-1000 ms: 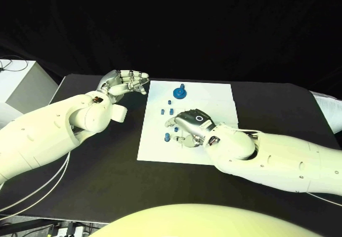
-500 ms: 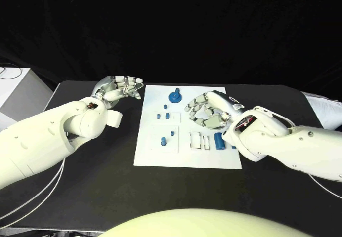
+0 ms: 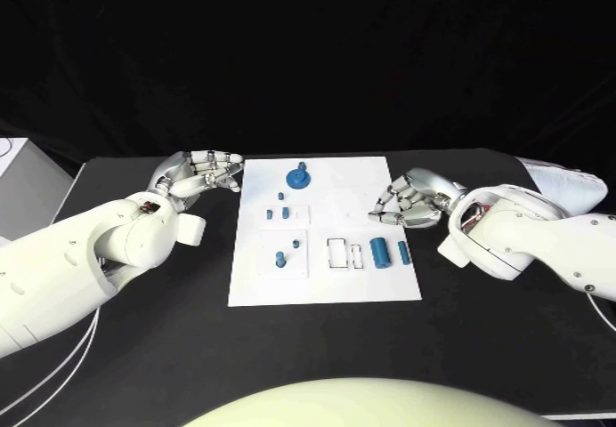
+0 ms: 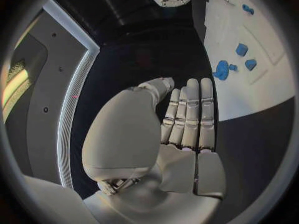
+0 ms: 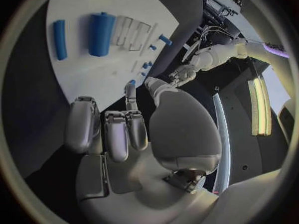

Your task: Assemble the parts on the task board

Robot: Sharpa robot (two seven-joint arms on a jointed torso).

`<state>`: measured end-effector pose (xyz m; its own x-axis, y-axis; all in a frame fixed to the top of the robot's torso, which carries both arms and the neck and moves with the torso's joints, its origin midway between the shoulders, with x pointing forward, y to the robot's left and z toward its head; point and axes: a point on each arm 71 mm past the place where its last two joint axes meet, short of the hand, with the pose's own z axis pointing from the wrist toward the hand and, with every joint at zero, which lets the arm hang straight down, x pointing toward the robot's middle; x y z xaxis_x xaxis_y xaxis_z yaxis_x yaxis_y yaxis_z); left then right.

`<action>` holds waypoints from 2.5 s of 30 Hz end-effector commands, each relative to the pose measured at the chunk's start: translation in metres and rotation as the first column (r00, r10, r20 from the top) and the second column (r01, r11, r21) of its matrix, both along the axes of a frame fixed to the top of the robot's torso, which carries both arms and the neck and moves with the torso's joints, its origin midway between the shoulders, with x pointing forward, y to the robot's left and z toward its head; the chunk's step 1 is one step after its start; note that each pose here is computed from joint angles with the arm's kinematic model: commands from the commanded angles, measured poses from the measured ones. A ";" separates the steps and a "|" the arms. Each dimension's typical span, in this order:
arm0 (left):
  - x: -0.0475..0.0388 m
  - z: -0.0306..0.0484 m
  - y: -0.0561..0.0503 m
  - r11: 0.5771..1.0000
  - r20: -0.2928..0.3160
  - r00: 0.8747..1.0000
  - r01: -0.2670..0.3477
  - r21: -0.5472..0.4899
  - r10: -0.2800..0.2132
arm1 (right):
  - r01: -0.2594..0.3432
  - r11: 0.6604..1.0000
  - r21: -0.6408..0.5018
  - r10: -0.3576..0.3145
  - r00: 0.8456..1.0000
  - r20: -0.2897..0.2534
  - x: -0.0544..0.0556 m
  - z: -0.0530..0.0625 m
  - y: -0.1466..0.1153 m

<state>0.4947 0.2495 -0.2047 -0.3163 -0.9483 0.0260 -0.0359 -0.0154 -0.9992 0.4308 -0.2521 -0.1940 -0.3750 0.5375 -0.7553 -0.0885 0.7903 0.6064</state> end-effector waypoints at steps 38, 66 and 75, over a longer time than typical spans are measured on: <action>-0.0079 -0.0020 -0.003 0.999 -0.006 0.999 0.031 -0.023 -0.032 | 0.060 0.933 -0.356 -0.159 0.953 -0.258 -0.018 -0.033 0.004; -0.0082 -0.0022 -0.001 0.999 -0.012 0.999 0.031 -0.019 -0.031 | 0.022 0.919 -0.394 -0.134 0.957 -0.257 -0.007 -0.052 0.026; -0.0083 -0.0024 -0.001 0.999 -0.016 0.999 0.033 -0.019 -0.034 | 0.031 0.921 -0.388 -0.136 0.959 -0.247 -0.007 -0.052 0.028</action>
